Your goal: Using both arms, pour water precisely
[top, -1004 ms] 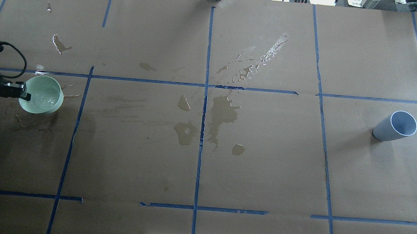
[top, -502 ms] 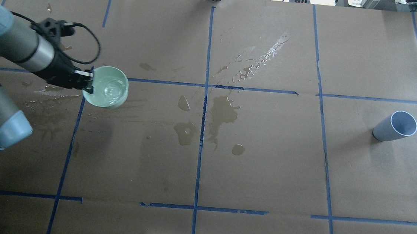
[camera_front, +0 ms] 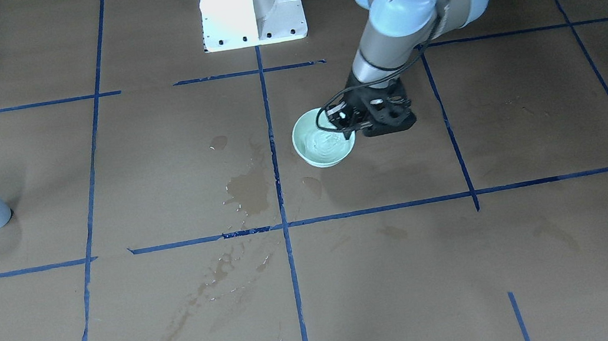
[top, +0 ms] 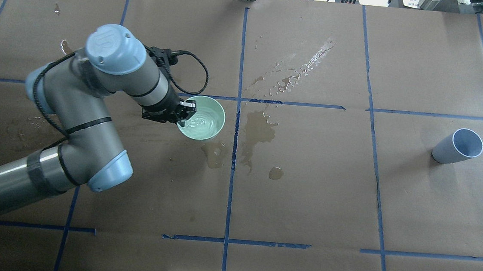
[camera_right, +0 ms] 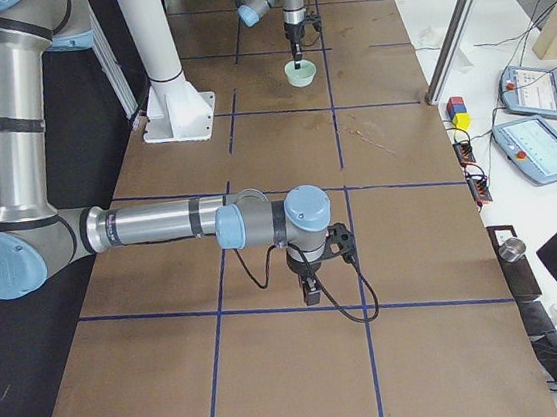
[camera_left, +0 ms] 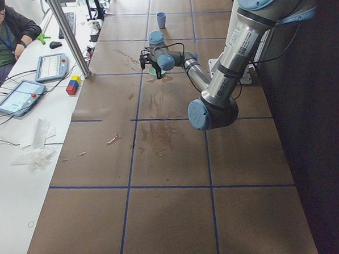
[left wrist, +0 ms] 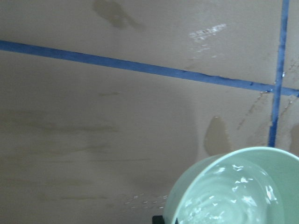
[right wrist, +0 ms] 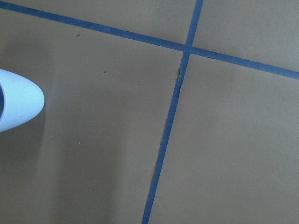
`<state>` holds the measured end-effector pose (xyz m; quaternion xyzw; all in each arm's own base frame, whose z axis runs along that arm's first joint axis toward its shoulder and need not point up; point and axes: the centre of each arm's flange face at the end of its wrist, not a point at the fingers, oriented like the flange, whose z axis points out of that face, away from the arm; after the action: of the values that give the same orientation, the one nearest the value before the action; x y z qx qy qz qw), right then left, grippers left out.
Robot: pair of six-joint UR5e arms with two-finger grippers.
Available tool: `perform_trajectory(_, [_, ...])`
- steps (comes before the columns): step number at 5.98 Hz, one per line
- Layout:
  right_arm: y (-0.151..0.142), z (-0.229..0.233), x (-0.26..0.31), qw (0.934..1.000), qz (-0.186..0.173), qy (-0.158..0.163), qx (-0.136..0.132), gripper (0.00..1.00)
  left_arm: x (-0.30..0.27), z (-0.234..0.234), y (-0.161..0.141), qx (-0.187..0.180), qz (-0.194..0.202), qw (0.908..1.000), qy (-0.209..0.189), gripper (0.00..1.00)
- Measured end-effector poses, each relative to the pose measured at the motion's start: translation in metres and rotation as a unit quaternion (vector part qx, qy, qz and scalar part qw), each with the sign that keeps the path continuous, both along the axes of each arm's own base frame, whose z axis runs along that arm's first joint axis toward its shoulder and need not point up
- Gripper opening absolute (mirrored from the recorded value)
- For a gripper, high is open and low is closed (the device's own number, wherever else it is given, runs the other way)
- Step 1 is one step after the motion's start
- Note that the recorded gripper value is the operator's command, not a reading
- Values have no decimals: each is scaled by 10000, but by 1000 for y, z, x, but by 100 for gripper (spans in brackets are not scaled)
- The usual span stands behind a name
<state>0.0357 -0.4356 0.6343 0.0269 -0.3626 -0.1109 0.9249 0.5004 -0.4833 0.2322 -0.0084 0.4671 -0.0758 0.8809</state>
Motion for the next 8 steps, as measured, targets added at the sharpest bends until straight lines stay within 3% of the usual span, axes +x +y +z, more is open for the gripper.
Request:
perform_trajectory(4, [0,0,0,10000,1,0,-5,100,84,-12,8,60,-49,9998,-179,3])
perform_trajectory(5, [0,0,0,10000,0,1,-5,100,91,-16,6,61,-44,9998,-185,23])
perform_trajectory(8, [-1,-1,0,10000,-3,-1,13,100,95,-20,5,91,-13,9998,-185,98])
